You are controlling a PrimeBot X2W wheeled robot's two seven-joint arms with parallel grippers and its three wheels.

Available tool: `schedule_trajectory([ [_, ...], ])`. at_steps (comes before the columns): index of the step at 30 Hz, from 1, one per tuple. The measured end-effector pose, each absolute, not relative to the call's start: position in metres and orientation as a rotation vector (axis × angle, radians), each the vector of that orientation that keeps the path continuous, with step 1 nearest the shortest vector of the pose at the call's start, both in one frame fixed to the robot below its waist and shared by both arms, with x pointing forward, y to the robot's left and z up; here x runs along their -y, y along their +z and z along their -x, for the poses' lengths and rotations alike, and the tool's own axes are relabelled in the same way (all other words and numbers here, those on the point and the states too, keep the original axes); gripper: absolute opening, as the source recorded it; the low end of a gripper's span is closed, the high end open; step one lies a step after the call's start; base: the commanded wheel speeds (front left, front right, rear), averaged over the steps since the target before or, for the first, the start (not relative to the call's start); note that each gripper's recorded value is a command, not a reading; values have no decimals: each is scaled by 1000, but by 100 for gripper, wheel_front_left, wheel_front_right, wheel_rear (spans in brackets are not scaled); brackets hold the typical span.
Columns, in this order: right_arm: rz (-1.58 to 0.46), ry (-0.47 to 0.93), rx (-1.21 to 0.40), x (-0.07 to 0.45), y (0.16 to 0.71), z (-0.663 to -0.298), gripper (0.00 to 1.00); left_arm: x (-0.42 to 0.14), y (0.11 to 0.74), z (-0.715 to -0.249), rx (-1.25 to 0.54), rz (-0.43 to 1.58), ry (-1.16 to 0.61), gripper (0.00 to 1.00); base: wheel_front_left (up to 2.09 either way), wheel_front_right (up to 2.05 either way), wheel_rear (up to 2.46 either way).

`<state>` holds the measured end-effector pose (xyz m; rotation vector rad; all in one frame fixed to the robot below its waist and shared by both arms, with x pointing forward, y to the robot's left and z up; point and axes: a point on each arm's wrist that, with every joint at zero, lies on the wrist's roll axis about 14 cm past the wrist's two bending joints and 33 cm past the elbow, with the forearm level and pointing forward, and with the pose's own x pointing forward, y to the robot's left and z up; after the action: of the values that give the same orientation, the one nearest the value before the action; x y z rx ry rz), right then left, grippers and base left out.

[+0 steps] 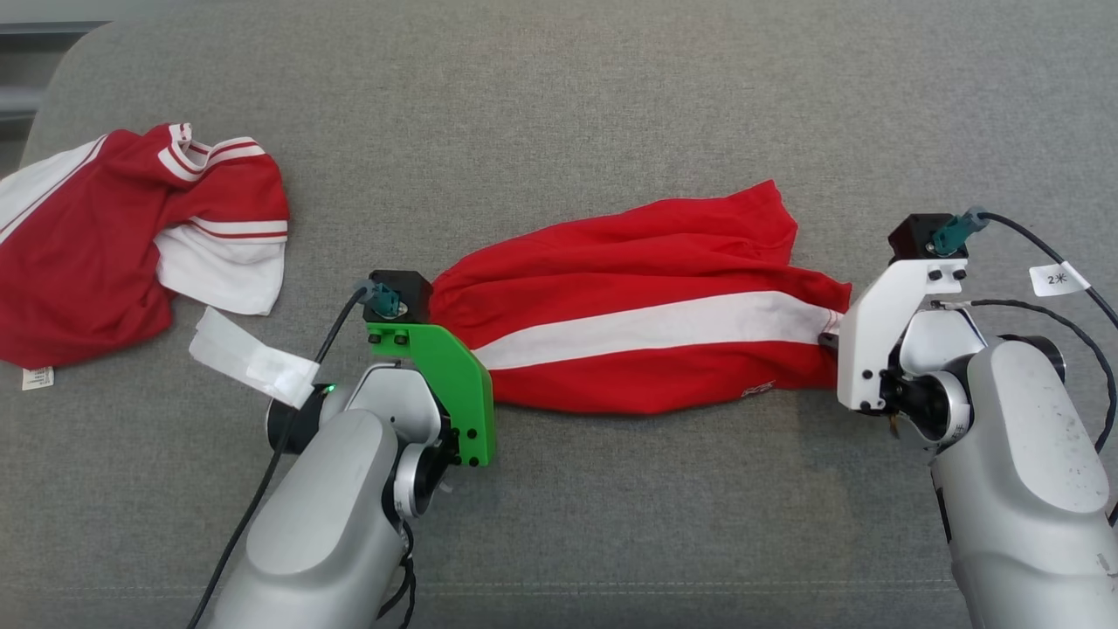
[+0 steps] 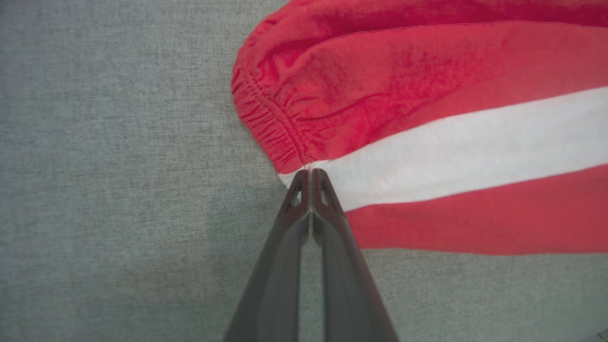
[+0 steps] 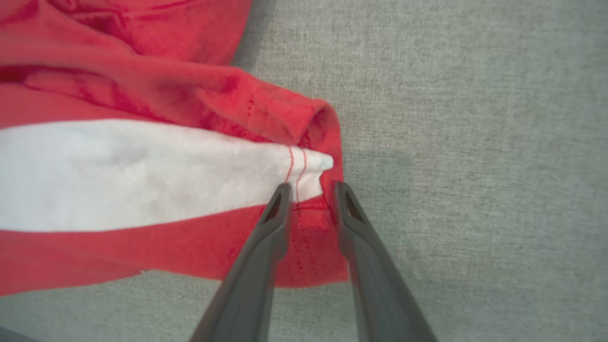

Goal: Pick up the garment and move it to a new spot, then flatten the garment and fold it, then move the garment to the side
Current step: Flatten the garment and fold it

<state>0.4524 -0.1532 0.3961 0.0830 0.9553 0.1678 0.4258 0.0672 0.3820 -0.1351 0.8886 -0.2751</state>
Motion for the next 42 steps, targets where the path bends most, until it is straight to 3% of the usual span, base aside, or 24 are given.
schedule_trajectory([
  [3,-87,171,-963,151,393,-452,39,-68,381,-427,-891,136,-274,0,0,0,0],
  [8,-92,174,-968,149,391,-453,0,-69,381,-428,-886,136,-270,0,0,0,0],
  [16,-78,184,-873,147,412,-462,0,-71,397,-437,-805,169,-257,0,0,0,0],
  [30,-258,209,-449,149,518,-500,0,-71,518,-496,-348,426,-235,0,0,0,0],
  [42,-58,264,-133,143,617,-571,0,-71,601,-584,-71,504,-201,0,0,0,0],
])
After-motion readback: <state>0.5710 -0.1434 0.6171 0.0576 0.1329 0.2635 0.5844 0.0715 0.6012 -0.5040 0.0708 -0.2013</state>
